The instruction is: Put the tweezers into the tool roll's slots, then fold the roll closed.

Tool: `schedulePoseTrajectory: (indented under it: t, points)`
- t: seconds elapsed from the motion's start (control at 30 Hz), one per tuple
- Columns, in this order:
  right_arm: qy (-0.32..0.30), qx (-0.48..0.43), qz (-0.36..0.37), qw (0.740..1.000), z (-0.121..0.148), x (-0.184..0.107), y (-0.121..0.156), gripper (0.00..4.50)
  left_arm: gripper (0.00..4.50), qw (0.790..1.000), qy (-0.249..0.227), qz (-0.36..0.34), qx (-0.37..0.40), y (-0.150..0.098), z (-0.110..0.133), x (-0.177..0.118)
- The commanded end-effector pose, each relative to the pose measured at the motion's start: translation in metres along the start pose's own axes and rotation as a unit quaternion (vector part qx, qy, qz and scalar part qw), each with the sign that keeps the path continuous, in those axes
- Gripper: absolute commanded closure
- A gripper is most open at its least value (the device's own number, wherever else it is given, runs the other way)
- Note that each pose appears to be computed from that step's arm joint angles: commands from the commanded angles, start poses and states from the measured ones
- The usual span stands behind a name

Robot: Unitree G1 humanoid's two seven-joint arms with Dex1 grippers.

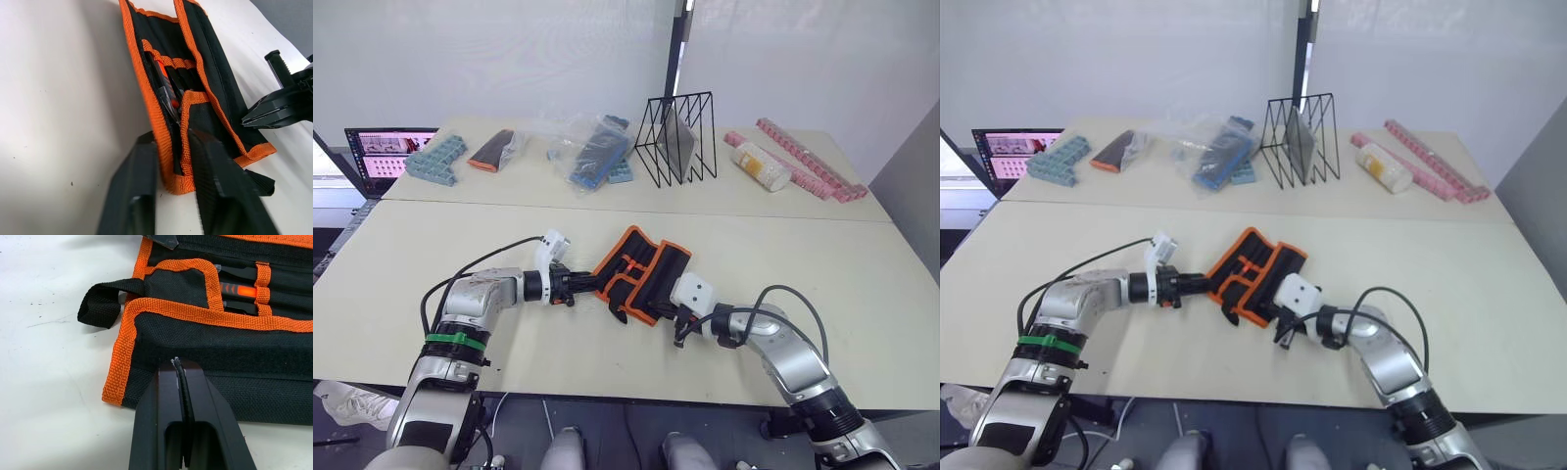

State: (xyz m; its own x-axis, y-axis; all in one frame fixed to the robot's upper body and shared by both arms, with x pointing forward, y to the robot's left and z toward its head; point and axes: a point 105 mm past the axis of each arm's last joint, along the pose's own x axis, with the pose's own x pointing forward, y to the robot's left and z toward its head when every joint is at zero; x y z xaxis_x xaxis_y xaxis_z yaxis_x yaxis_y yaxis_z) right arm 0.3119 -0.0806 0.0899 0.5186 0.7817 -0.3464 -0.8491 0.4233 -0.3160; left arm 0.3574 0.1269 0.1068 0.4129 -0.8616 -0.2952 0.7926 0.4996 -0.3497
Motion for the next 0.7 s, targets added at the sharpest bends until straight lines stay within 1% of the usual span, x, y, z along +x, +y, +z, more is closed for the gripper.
schedulePoseTrajectory:
  t: [0.03,0.17,0.2,0.43,0.6,0.7]
  points:
    - [0.025,0.016,-0.003,1.0,-0.011,-0.003,-0.002,4.5,4.47,0.999,-0.024,-0.031,0.022,-0.014,0.017,0.003]
    - [0.032,0.017,0.002,0.999,-0.015,-0.005,-0.002,4.5,4.47,0.995,-0.072,-0.058,0.036,-0.027,0.036,0.009]
    - [0.032,0.02,0.003,0.999,-0.016,-0.006,-0.002,4.5,4.47,0.994,-0.075,-0.068,0.038,-0.031,0.036,0.011]
    - [0.034,0.037,0.002,0.999,-0.014,-0.01,-0.006,4.5,4.47,0.985,-0.052,-0.155,0.061,-0.069,0.027,0.028]
    - [0.038,0.039,0.008,0.998,-0.015,-0.009,-0.002,4.5,4.47,0.981,-0.022,-0.17,0.086,-0.077,0.021,0.043]
    - [0.039,0.041,0.008,0.998,-0.014,-0.009,-0.001,4.5,4.47,0.981,-0.017,-0.172,0.089,-0.078,0.023,0.051]
